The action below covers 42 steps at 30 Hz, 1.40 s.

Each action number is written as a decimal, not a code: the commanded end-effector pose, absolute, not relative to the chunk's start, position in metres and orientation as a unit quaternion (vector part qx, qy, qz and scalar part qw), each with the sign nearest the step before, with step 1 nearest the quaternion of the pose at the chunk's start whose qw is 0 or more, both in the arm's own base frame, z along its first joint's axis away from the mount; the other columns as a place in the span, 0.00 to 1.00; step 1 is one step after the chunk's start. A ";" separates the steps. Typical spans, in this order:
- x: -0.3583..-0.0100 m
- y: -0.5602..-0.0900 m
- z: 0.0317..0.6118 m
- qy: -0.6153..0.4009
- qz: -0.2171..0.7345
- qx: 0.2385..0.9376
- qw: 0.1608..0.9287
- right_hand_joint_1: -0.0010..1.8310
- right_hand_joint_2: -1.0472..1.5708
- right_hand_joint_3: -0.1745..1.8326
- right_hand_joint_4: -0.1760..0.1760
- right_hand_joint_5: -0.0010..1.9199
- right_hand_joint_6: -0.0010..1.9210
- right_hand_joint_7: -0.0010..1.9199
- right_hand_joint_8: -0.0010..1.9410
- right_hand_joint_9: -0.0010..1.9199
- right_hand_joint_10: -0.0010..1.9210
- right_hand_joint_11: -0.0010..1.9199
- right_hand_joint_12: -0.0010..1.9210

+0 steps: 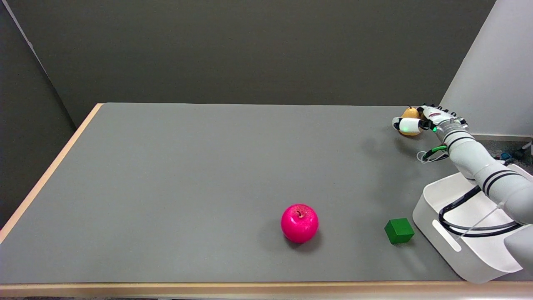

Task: Pick up the yellow pear.

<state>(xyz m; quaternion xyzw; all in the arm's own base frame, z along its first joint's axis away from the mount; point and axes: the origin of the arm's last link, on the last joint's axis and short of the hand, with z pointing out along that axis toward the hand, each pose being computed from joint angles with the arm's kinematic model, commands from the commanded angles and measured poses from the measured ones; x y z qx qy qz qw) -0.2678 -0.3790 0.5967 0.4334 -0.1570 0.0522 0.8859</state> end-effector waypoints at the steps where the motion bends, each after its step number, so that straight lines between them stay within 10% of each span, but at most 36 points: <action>1: -0.276 -0.397 0.582 -0.177 0.049 0.437 0.880 0.15 0.62 0.56 0.40 0.09 0.23 0.12 0.18 0.08 0.37 0.00 0.57; 21: -0.277 -0.403 0.571 -0.169 0.041 0.450 0.876 0.49 0.68 0.56 0.47 0.12 0.25 0.19 0.20 0.18 0.45 0.15 0.76; 26: -0.274 -0.405 0.569 -0.140 0.019 0.462 0.876 0.51 0.73 0.53 0.54 0.13 0.51 0.26 0.39 0.26 0.55 0.22 0.82; 29: -0.267 -0.405 0.568 -0.119 0.026 0.467 0.876 0.59 0.89 0.17 0.32 0.22 0.92 0.35 0.78 0.31 0.64 0.16 0.94; 42: -0.174 -0.425 0.543 0.012 0.116 0.539 0.834 0.60 0.89 0.17 0.26 0.24 0.85 0.37 0.84 0.36 0.85 0.06 1.00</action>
